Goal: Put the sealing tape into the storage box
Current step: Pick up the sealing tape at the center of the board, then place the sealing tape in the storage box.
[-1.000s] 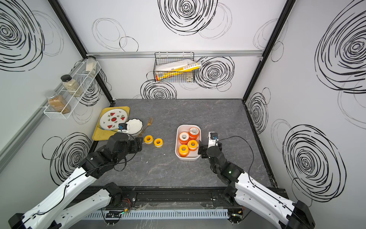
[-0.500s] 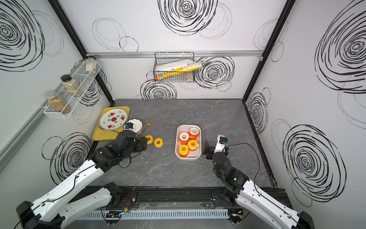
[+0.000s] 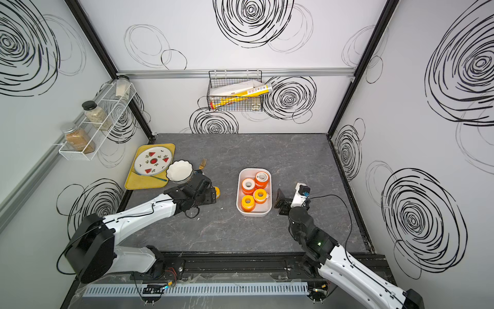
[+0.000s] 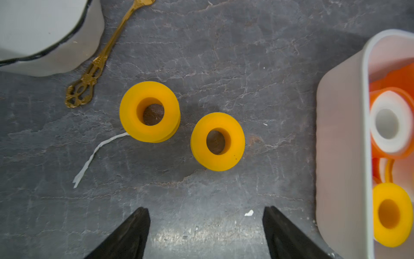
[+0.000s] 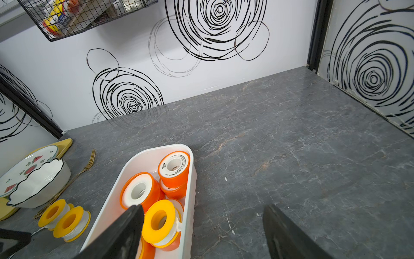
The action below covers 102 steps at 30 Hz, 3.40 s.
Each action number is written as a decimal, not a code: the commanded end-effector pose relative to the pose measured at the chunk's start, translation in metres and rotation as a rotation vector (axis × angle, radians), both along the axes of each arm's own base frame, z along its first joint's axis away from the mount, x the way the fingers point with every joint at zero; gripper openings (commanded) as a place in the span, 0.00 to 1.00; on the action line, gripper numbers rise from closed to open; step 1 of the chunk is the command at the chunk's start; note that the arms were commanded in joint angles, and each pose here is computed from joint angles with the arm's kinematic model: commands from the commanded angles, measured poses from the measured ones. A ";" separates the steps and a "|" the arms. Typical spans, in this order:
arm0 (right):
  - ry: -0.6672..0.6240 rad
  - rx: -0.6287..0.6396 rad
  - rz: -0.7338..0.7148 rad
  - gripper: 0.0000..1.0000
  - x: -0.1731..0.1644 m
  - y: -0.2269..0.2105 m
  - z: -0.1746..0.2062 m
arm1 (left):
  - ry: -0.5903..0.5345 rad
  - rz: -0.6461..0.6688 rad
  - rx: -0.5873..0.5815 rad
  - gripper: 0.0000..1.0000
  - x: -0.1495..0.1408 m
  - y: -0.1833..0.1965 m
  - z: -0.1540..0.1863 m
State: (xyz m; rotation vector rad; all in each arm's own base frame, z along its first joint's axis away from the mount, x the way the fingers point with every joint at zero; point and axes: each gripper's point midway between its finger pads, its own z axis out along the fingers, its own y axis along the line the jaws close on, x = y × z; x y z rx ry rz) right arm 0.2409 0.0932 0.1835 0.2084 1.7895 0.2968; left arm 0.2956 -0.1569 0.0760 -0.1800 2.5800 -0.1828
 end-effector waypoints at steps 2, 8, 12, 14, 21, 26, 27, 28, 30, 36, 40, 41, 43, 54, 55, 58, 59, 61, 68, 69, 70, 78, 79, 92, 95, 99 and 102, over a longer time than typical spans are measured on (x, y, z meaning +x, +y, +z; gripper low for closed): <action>-0.008 0.019 -0.024 0.88 0.001 -0.004 -0.001 | -0.028 -0.013 -0.030 0.88 0.020 -0.019 -0.005; -0.012 0.023 -0.030 0.88 0.000 -0.006 0.000 | 0.006 -0.019 0.015 0.92 0.031 -0.024 -0.023; -0.011 0.023 -0.029 0.88 0.000 -0.006 0.000 | 0.023 -0.023 0.029 0.92 0.036 -0.028 -0.034; -0.012 0.024 -0.030 0.88 0.000 -0.006 0.000 | 0.035 -0.025 0.043 0.92 0.040 -0.029 -0.040; -0.014 0.025 -0.028 0.88 0.000 -0.006 0.000 | 0.050 -0.022 0.090 0.87 0.052 -0.029 -0.050; -0.012 0.025 -0.028 0.88 -0.001 -0.006 -0.001 | 0.067 -0.015 0.130 0.83 0.059 -0.025 -0.057; -0.012 0.025 -0.028 0.88 -0.001 -0.006 -0.001 | 0.064 -0.009 0.133 0.83 0.061 -0.024 -0.057; -0.012 0.024 -0.029 0.88 -0.001 -0.006 -0.001 | 0.065 -0.006 0.135 0.83 0.062 -0.023 -0.057; -0.012 0.024 -0.029 0.88 -0.001 -0.006 -0.001 | 0.064 -0.008 0.137 0.81 0.064 -0.024 -0.057; -0.012 0.023 -0.030 0.88 -0.001 -0.006 -0.001 | 0.066 -0.009 0.156 0.72 0.069 -0.025 -0.060; -0.012 0.026 -0.029 0.88 -0.001 -0.006 -0.001 | 0.071 -0.010 0.160 0.67 0.071 -0.025 -0.062; -0.012 0.025 -0.030 0.88 -0.001 -0.006 -0.001 | 0.069 -0.008 0.158 0.66 0.071 -0.025 -0.061; -0.012 0.024 -0.032 0.88 -0.001 -0.007 -0.001 | 0.064 -0.008 0.152 0.65 0.072 -0.026 -0.058; -0.013 0.025 -0.028 0.88 0.000 -0.006 -0.001 | 0.000 -0.027 0.111 0.57 0.073 -0.035 -0.017; -0.012 0.024 -0.028 0.88 0.000 -0.006 -0.001 | -0.005 -0.029 0.108 0.57 0.073 -0.037 -0.013; -0.012 0.025 -0.028 0.88 0.000 -0.006 -0.001 | -0.024 -0.041 0.097 0.57 0.072 -0.043 0.001; -0.012 0.025 -0.028 0.88 0.000 -0.006 -0.001 | -0.030 -0.049 0.091 0.57 0.072 -0.047 0.006; -0.011 0.023 -0.028 0.88 0.000 -0.006 -0.002 | -0.046 -0.064 0.080 0.57 0.073 -0.056 0.019; -0.012 0.025 -0.028 0.88 0.000 -0.006 -0.001 | -0.105 -0.149 0.031 0.58 0.080 -0.106 0.061; -0.011 0.025 -0.029 0.88 0.000 -0.006 -0.001 | -0.111 -0.161 0.026 0.58 0.083 -0.114 0.066; -0.012 0.026 -0.029 0.88 0.000 -0.006 -0.001 | -0.115 -0.174 0.022 0.58 0.084 -0.122 0.069; -0.007 0.023 -0.032 0.88 -0.001 -0.007 -0.004 | -0.114 -0.274 -0.027 0.58 0.102 -0.184 0.071; -0.008 0.023 -0.032 0.88 -0.001 -0.007 -0.004 | -0.113 -0.288 -0.033 0.58 0.103 -0.192 0.070; -0.022 0.041 -0.031 0.88 -0.002 -0.008 0.000 | -0.102 -0.356 -0.044 0.58 0.124 -0.244 0.042; -0.024 0.043 -0.032 0.88 -0.002 -0.008 0.000 | -0.097 -0.364 -0.049 0.58 0.127 -0.251 0.036; -0.024 0.041 -0.032 0.88 -0.002 -0.008 0.000 | -0.108 -0.372 -0.054 0.58 0.134 -0.260 0.035; -0.018 0.036 -0.030 0.88 -0.001 -0.007 -0.001 | -0.115 -0.379 -0.054 0.58 0.140 -0.265 0.033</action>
